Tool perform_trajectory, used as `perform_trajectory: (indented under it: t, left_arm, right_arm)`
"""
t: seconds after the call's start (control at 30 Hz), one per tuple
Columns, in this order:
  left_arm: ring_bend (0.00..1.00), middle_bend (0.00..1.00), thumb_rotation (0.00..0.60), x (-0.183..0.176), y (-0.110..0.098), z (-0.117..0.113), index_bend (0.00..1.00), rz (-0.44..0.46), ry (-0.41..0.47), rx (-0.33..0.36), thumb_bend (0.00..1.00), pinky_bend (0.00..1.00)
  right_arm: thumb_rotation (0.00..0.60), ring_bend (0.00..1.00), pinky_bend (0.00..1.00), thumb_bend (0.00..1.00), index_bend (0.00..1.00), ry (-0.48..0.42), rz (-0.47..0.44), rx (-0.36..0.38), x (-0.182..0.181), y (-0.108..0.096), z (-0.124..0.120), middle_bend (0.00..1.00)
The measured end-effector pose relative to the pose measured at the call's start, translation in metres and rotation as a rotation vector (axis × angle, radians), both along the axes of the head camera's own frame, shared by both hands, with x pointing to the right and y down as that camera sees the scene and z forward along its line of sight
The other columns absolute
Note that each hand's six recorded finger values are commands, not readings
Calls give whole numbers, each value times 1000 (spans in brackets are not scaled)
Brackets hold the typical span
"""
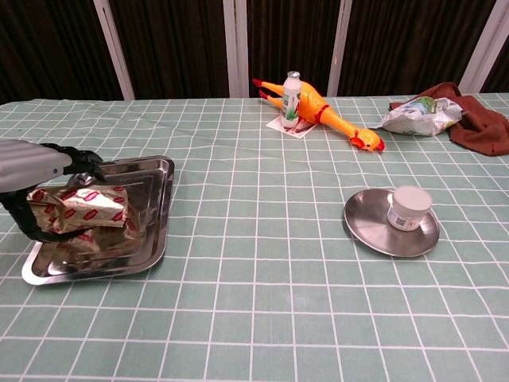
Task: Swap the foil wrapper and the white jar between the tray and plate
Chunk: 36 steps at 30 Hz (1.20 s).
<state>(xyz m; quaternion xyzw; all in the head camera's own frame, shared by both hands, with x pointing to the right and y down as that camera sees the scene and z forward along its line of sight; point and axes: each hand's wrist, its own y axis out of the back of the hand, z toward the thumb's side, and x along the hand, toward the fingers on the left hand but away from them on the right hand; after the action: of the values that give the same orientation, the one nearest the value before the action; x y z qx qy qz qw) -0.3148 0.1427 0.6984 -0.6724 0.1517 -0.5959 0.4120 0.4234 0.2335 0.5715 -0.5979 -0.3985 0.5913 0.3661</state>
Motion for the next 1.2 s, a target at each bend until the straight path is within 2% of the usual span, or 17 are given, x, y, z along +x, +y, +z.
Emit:
perform_trajectory:
  t: [0.13, 0.27, 0.37, 0.6, 0.93, 1.2]
  left_arm:
    - [24, 72, 600, 8, -2, 6, 198, 15, 10, 13, 175, 247]
    - [141, 210, 600, 12, -3, 7, 262, 28, 20, 29, 379, 385]
    - [207, 287, 600, 12, -4, 9, 296, 32, 20, 41, 466, 444]
    - [227, 318, 600, 13, -5, 12, 316, 41, 20, 68, 492, 458]
    - [348, 474, 600, 24, -7, 10, 431, 80, 33, 98, 648, 547]
    - [352, 449, 600, 30, -17, -8, 420, 88, 100, 183, 627, 547]
  right_arm:
    - [600, 0, 0, 211, 107, -2, 5, 1, 1, 0, 0, 40]
    - [600, 0, 0, 211, 107, -6, 9, 2, 1, 0, 0, 40]
    - [600, 0, 0, 211, 107, -9, 13, 2, 2, -1, 0, 40]
    - [600, 0, 0, 211, 107, -17, 23, 0, 4, -1, 1, 40]
    - [600, 0, 0, 211, 107, -23, 33, 6, 4, -1, 0, 40]
    - [600, 0, 0, 211, 107, -26, 38, 12, 4, -1, 0, 40]
